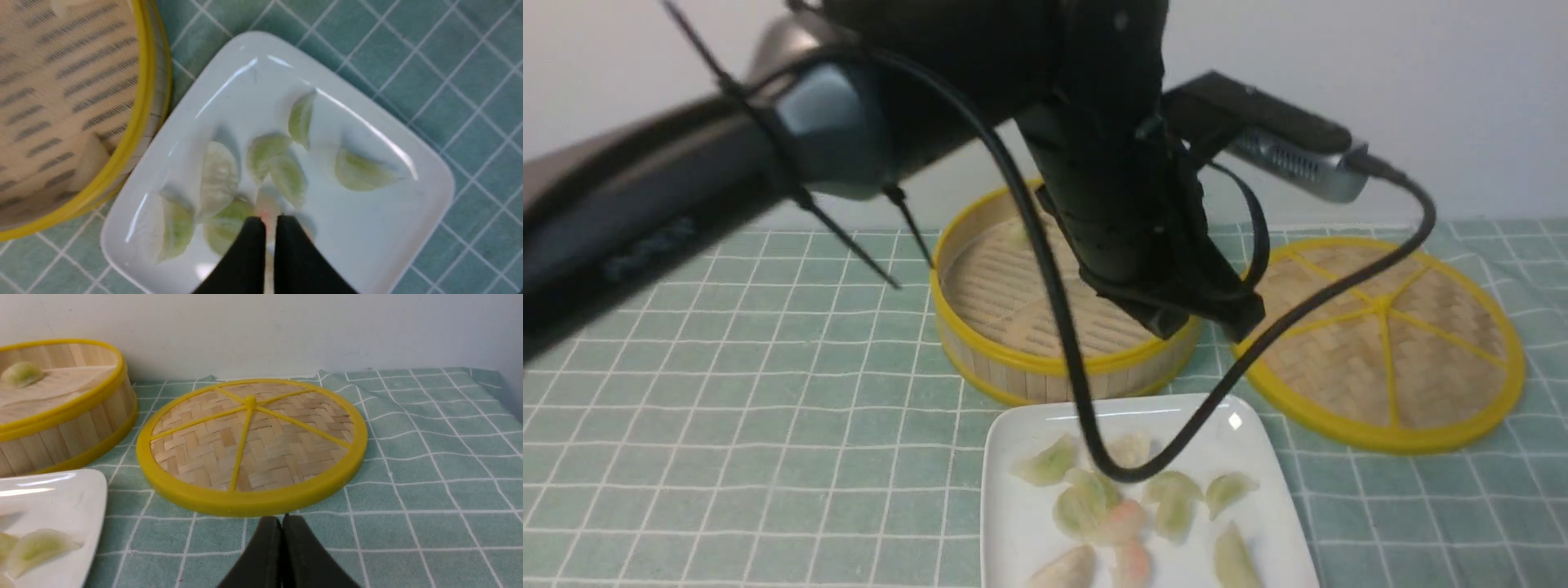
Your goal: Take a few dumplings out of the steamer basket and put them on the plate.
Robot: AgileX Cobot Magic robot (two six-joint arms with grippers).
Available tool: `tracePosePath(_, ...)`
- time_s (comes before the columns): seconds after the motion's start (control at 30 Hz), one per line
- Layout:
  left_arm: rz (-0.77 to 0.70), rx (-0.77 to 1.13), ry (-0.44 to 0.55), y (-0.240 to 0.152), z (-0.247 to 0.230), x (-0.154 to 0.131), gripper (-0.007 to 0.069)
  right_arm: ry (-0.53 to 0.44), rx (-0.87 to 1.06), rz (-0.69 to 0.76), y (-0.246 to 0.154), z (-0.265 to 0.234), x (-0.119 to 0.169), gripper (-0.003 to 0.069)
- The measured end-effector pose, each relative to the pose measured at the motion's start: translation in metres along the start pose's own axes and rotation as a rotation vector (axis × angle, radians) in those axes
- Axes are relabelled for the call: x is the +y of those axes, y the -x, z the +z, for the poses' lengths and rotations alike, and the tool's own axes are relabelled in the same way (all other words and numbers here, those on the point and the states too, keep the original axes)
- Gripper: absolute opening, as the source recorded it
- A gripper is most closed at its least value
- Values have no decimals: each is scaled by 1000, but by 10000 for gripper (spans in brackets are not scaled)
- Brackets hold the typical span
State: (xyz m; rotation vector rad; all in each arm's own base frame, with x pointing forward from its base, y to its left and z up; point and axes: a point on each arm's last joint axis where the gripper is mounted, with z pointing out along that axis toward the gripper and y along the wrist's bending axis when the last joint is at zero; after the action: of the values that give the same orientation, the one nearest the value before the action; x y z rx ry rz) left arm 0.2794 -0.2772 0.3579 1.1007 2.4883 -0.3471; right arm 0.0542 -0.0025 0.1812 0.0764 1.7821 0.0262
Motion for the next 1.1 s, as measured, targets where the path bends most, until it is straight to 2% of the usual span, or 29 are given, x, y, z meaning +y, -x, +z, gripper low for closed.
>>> tracePosePath(0.07,1,-51,17,-11,-32,-2,-6,0,0,0,0,0,0,-15)
tracePosePath(0.1,0,-48,22,-13,-34,-2,-6,0,0,0,0,0,0,-15)
tracePosePath(0.17,-11,-89,61,-34,-67,-3,-6,0,0,0,0,0,0,-15)
tracePosePath(0.37,-77,-253,161,-98,-126,-3,-6,0,0,0,0,0,0,-15)
tracePosePath(0.6,-124,-470,275,-169,-156,2,-6,0,0,0,0,0,0,-15)
tracePosePath(0.8,-123,-606,279,-220,-165,-1,-6,0,0,0,0,0,0,-15)
tracePosePath(1.1,-138,-734,252,-255,-189,-7,-6,0,0,0,0,0,0,-15)
